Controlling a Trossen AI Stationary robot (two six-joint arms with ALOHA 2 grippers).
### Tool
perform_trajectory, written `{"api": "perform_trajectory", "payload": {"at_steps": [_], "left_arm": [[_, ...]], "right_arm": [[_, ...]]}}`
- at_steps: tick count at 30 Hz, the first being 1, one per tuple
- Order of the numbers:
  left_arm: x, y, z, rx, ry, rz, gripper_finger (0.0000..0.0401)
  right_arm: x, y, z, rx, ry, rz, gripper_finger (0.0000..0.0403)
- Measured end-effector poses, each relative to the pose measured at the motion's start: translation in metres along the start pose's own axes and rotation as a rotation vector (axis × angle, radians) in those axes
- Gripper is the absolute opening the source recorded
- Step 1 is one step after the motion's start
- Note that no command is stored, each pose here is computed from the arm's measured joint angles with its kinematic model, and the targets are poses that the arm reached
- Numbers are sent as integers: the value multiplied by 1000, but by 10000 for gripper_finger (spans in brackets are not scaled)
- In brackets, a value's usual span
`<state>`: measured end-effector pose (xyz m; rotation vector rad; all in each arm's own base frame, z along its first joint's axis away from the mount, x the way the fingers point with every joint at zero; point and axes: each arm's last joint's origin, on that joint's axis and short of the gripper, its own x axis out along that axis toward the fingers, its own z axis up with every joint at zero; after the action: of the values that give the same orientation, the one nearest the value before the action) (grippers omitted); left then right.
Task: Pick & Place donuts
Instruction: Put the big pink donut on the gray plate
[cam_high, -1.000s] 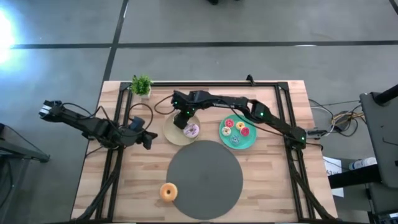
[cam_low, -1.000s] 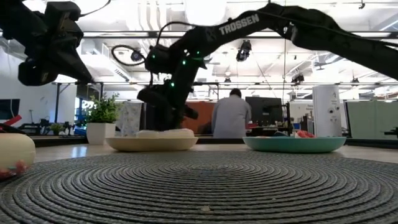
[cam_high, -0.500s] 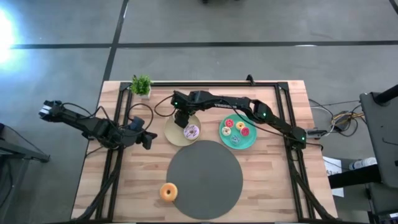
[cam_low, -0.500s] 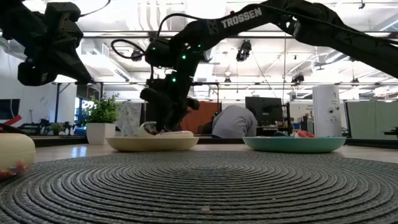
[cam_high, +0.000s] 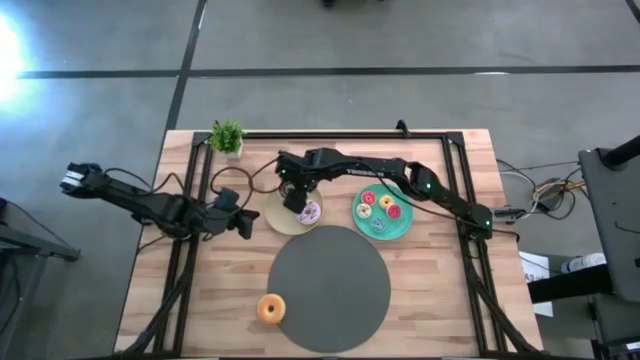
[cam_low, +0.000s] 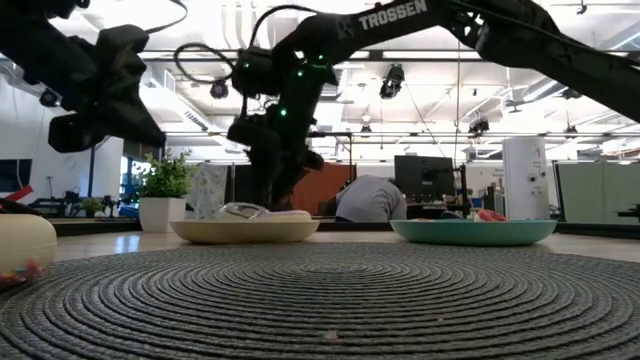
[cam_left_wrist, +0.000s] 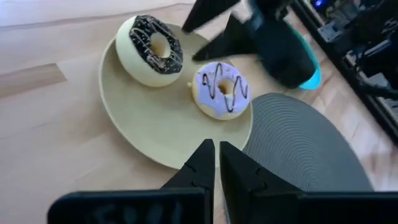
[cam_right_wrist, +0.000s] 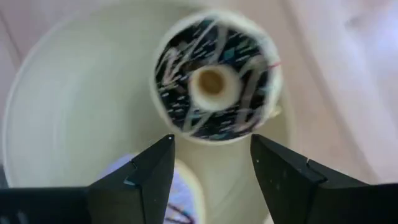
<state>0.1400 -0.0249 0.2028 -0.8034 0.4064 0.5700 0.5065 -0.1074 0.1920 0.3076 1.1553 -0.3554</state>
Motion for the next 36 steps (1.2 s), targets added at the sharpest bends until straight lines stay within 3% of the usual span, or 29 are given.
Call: {"api": "perform_trajectory", "payload": {"at_steps": [6, 13, 19, 23, 27, 32, 36], "left_arm": [[1, -1, -2, 13, 41, -31, 0], [0, -4, -13, 100, 241, -173, 0], [-6, -15, -38, 200, 369, -402, 0], [-11, -14, -59, 233, 468, -405, 0], [-17, -19, -76, 251, 538, -436, 0], [-20, -29, -94, 210, 598, -483, 0], [-20, -35, -109, 146, 646, -486, 0]], "right_arm": [[-25, 17, -3, -86, -8, 32, 199], [-58, 81, -26, -535, -5, 285, 199], [-58, 130, -49, -697, -29, 330, 199], [-57, 155, -56, -618, -83, 344, 199], [-57, 165, -56, -418, -105, 375, 199], [-44, 181, -68, -153, -25, 498, 199], [-30, 190, -82, -61, 20, 518, 199]]}}
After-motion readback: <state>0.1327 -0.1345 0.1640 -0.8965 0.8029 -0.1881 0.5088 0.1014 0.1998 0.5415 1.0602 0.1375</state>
